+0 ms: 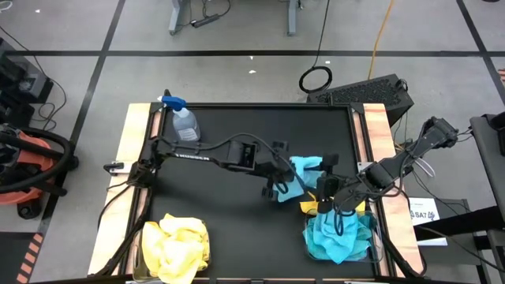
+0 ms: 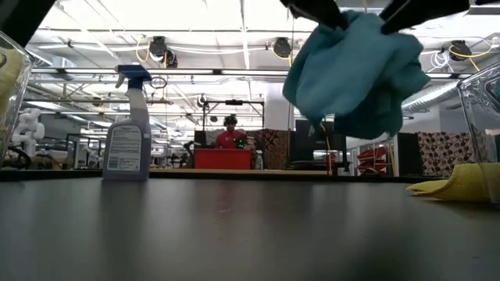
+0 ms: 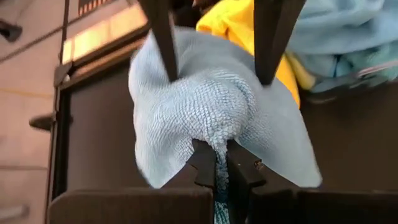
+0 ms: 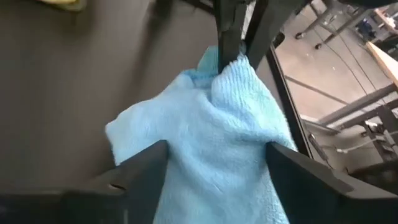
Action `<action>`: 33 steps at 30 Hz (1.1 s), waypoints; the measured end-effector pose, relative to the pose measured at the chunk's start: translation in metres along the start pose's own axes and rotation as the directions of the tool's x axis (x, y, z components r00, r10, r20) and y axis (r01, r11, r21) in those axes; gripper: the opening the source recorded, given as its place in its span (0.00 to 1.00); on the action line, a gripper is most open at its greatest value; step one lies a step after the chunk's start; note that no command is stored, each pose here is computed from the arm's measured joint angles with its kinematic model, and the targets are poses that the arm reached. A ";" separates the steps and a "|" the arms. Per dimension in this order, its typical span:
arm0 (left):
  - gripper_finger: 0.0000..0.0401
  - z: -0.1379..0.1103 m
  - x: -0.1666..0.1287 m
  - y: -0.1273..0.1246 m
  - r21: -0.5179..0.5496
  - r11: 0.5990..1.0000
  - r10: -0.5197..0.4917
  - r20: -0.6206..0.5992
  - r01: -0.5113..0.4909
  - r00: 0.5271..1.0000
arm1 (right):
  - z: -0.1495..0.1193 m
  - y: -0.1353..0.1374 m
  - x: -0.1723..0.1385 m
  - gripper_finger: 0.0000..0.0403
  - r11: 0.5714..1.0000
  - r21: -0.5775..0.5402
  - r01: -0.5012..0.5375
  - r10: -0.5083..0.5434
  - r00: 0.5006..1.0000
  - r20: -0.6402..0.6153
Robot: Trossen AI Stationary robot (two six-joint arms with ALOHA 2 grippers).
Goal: Sort microfiber towel by color & place in baskets
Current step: Put the blue towel into the right transparent bin
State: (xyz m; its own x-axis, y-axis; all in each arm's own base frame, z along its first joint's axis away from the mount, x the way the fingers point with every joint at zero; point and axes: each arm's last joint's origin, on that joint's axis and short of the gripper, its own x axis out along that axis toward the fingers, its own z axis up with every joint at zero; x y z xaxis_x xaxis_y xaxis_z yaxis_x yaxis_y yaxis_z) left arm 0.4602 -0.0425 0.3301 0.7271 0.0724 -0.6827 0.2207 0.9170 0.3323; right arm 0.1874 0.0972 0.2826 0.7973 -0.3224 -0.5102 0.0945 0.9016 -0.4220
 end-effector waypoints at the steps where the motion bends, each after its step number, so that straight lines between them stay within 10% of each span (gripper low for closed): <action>1: 0.02 0.002 -0.001 -0.002 0.013 1.000 -0.007 0.012 0.007 1.000 | 0.001 0.000 0.000 0.70 1.000 0.006 0.003 -0.003 1.000 0.008; 8: 0.02 0.016 -0.007 -0.021 0.095 0.995 -0.032 0.094 0.023 0.995 | 0.004 -0.002 0.004 0.83 0.998 0.035 -0.045 0.044 0.999 0.011; 19: 0.02 0.036 -0.014 -0.046 0.207 0.978 -0.036 0.228 -0.013 0.973 | 0.013 0.001 0.005 0.75 0.986 0.078 -0.144 0.138 0.987 0.085; 27: 0.03 0.041 -0.018 -0.057 0.253 0.967 -0.041 0.262 -0.028 0.964 | 0.015 0.004 0.007 0.43 0.985 0.082 -0.149 0.142 0.986 0.092; 33: 0.23 0.040 -0.020 -0.066 0.244 0.970 -0.059 0.234 0.000 0.970 | 0.013 0.009 0.002 0.07 0.984 0.032 -0.175 0.171 0.981 0.095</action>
State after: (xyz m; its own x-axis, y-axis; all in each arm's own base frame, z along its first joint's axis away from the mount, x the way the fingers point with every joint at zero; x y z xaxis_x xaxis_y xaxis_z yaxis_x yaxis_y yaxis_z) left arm 0.4575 -0.1202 0.3476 0.8448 -0.0757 -0.5297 0.3726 0.7938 0.4807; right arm 0.1982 0.1085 0.2877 0.8547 -0.1344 -0.5014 -0.0276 0.9528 -0.3025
